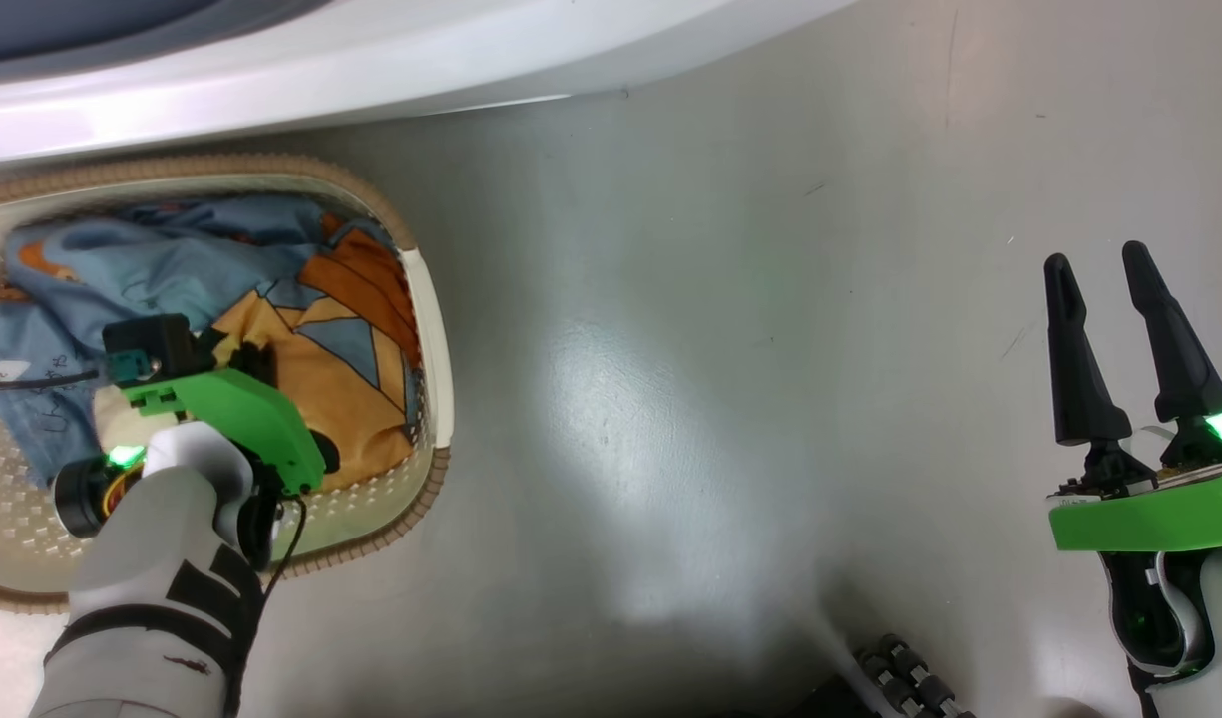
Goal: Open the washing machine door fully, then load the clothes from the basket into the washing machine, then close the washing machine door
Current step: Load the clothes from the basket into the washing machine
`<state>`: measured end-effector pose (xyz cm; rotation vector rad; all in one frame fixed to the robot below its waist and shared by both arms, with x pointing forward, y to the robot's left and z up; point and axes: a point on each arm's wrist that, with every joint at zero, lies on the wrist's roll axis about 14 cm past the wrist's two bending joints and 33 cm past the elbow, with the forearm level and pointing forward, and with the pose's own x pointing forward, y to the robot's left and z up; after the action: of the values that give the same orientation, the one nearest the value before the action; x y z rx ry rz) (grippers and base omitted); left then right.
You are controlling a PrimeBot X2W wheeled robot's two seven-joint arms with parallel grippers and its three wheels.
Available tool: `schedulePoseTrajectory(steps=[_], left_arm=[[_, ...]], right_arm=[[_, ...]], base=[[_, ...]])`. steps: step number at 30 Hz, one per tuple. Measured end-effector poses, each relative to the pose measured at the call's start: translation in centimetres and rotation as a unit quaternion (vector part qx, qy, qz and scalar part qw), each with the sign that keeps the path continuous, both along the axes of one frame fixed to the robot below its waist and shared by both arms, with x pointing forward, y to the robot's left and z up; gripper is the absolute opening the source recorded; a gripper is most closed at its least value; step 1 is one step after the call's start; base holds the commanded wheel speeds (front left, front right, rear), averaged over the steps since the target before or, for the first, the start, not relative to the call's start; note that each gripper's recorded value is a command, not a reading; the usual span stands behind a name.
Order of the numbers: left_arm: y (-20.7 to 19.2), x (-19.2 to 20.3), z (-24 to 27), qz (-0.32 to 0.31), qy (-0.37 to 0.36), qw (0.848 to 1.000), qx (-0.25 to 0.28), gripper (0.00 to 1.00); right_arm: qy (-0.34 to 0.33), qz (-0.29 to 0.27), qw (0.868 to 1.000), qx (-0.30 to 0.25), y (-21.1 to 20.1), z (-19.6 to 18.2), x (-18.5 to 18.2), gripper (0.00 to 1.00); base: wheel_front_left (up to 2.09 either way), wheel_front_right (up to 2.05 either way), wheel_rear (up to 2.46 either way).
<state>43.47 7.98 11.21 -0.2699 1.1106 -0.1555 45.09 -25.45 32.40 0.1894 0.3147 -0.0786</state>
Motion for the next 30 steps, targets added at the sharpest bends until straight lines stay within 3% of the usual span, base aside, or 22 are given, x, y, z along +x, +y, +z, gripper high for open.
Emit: schedulePoseTrajectory(steps=[1,2,24,30], left_arm=[[0.0,0.0,0.0,0.000,-0.002,1.000,0.000,0.07],[0.0,0.1,0.1,0.000,-0.003,1.000,0.001,0.00],[0.8,-0.1,3.7,0.043,-0.053,0.998,-0.006,0.00],[1.1,1.0,6.6,0.071,-0.106,0.992,-0.020,0.00]], right_arm=[[0.000,0.000,1.000,0.000,0.0,0.0,0.0,1.00],[-0.001,0.000,1.000,0.000,0.0,0.0,0.0,1.00],[-0.039,0.010,0.999,0.015,1.0,2.7,1.0,1.00],[-0.053,0.013,0.998,0.020,1.4,4.1,0.8,1.00]], base=[[0.00,0.00,0.00],[0.00,0.00,0.00],[0.00,0.00,0.00],[0.00,0.00,0.00]])
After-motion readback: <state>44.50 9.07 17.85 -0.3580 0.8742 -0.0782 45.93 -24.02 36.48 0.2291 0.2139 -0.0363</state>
